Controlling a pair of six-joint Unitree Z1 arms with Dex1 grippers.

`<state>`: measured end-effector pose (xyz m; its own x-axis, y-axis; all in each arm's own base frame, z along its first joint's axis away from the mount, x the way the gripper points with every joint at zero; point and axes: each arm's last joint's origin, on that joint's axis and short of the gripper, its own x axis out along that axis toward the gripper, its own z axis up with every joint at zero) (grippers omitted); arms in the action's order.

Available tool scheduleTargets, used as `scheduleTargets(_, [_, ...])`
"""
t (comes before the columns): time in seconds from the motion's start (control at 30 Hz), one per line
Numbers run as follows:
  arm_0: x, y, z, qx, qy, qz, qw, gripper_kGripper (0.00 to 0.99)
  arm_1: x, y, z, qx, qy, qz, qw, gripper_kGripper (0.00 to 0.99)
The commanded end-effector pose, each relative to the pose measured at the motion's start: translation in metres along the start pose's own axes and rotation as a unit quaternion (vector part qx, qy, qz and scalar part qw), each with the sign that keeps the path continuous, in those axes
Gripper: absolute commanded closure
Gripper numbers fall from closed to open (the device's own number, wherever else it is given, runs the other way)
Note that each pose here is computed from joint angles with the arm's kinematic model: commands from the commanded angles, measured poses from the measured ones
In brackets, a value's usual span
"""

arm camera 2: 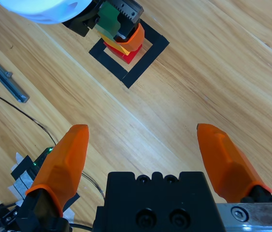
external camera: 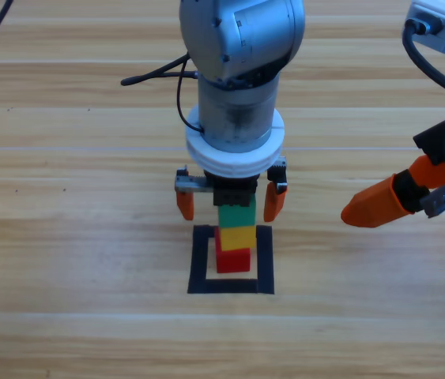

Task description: Stack the blocks in the rectangular block: red at the bottom, yellow in the middle, green on top

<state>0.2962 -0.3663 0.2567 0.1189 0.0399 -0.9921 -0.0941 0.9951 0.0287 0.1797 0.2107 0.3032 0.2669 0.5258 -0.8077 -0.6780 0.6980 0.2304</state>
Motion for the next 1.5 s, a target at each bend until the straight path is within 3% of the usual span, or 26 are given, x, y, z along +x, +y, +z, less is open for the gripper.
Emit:
scheduleTargets(0.03, [-0.019, -0.002, -0.001, 0.016, -0.025, -0.023, 0.999, 0.016, -0.011, -0.007, -0.004, 0.005, -0.013, -0.002, 1.0, 0.007])
scheduleTargets(0.27, [-0.138, 0.048, -0.013, -0.011, -0.125, -0.112, 0.986, 0.0, -0.01, -0.007, -0.004, 0.005, -0.012, -0.002, 1.0, 0.007])
scheduleTargets(0.4, [-0.19, 0.101, -0.046, -0.044, -0.177, -0.13, 0.975, 0.0, -0.011, -0.007, -0.004, 0.005, -0.013, -0.002, 1.0, 0.007])
scheduleTargets(0.53, [-0.215, 0.143, -0.098, -0.033, -0.226, -0.129, 0.965, 0.0, -0.009, -0.007, -0.003, 0.004, -0.011, -0.002, 1.0, 0.007])
scheduleTargets(0.8, [-0.185, 0.229, -0.162, 0.035, -0.277, -0.165, 0.946, 0.0, -0.008, -0.007, -0.002, 0.004, -0.011, -0.002, 1.0, 0.007])
scheduleTargets(1.03, [-0.147, 0.278, -0.184, 0.108, -0.309, -0.193, 0.925, 0.0, -0.007, -0.007, -0.002, 0.004, -0.012, -0.004, 1.0, 0.007])
scheduleTargets(1.5, [-0.122, 0.268, -0.186, 0.137, -0.307, -0.209, 0.918, 0.0, -0.006, -0.007, -0.002, 0.004, -0.012, -0.005, 1.0, 0.007])
